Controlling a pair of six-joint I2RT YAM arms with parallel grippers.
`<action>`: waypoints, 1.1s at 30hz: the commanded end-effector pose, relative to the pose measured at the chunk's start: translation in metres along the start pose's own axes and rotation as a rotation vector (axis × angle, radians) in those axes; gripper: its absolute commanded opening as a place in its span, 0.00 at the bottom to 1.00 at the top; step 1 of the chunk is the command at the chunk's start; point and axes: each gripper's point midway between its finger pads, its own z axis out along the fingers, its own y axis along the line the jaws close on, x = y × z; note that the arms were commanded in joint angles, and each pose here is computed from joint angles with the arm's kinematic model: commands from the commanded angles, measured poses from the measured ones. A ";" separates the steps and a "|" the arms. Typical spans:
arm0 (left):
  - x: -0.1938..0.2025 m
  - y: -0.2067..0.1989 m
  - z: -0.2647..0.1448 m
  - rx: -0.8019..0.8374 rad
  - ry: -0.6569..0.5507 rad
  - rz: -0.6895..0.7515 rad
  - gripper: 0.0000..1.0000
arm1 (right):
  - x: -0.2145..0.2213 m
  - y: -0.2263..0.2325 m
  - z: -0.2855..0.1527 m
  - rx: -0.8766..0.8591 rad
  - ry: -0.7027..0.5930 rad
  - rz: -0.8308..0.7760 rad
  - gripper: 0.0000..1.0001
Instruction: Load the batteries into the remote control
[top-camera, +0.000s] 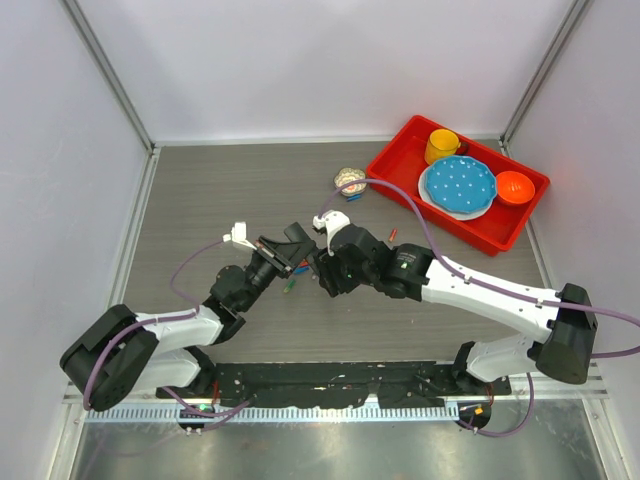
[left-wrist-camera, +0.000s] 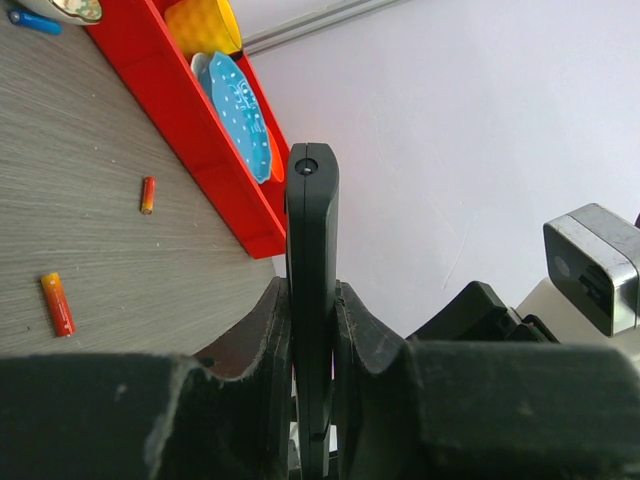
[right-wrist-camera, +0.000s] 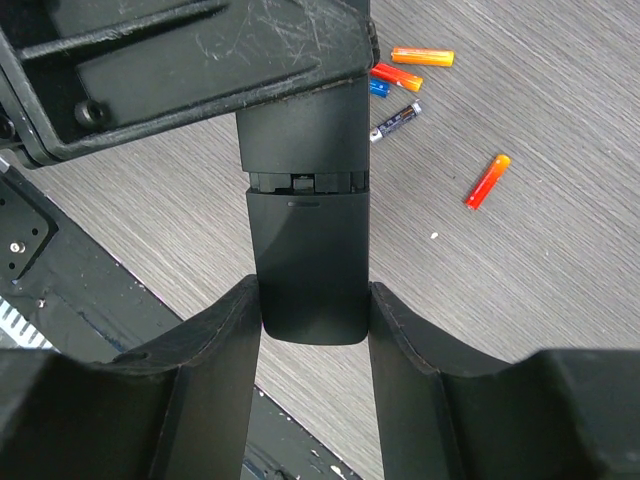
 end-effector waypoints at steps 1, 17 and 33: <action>-0.005 -0.017 0.002 0.058 -0.014 0.028 0.00 | -0.024 0.004 -0.015 -0.014 -0.071 -0.008 0.36; -0.011 -0.007 -0.002 0.012 -0.042 0.070 0.00 | -0.021 0.004 -0.036 -0.043 -0.085 0.001 0.34; -0.011 0.002 -0.003 -0.028 -0.042 0.101 0.00 | -0.025 0.008 -0.048 -0.073 -0.117 0.035 0.34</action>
